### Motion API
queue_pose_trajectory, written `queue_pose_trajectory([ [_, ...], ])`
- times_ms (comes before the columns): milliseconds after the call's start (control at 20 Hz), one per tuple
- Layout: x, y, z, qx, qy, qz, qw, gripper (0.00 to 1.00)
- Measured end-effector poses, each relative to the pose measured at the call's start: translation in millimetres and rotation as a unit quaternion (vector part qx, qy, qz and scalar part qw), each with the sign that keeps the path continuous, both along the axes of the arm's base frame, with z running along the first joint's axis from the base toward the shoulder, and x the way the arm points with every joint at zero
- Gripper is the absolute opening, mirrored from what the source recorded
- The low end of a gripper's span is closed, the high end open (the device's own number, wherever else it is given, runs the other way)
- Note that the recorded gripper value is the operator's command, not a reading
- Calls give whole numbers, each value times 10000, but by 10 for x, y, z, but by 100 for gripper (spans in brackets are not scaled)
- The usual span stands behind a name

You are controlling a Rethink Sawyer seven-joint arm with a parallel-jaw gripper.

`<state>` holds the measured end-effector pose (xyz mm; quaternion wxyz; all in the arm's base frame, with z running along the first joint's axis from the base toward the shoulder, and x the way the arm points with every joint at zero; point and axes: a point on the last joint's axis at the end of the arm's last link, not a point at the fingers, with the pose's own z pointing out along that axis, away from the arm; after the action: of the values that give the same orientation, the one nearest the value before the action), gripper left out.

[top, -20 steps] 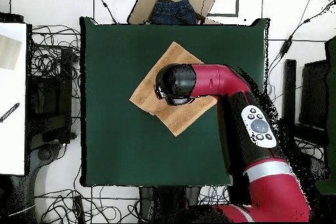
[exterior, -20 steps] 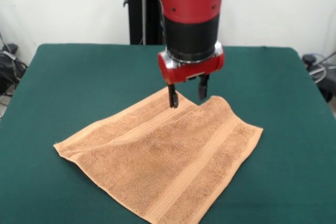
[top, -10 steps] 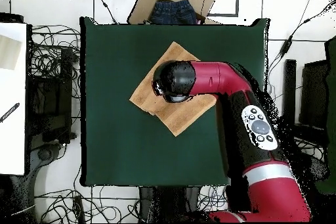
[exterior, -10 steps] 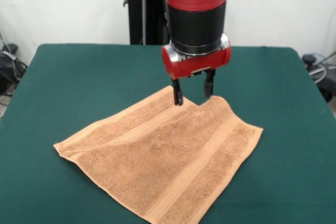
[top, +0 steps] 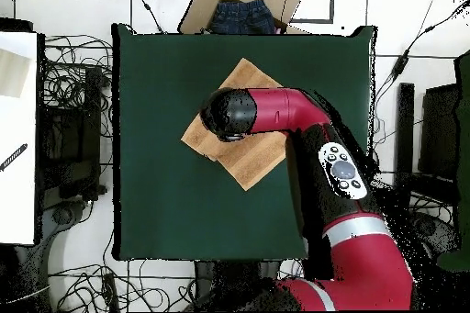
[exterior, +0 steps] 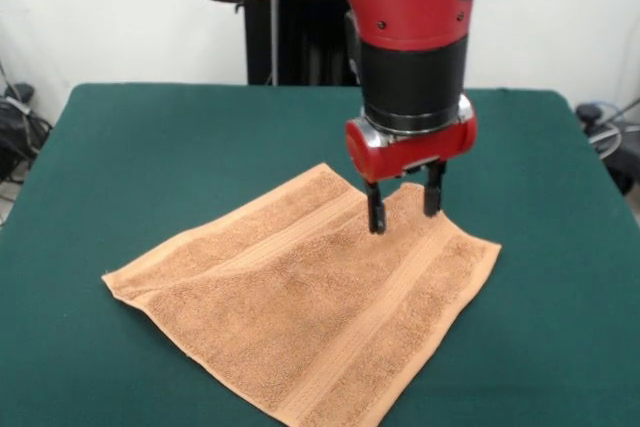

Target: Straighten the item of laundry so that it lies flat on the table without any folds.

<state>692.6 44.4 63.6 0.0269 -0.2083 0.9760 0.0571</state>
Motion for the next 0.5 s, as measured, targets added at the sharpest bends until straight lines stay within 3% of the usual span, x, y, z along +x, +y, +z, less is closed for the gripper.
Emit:
queue_pose_trajectory([
  [500, -40, 170, -191, 85, -30, 66, 9999, 100],
])
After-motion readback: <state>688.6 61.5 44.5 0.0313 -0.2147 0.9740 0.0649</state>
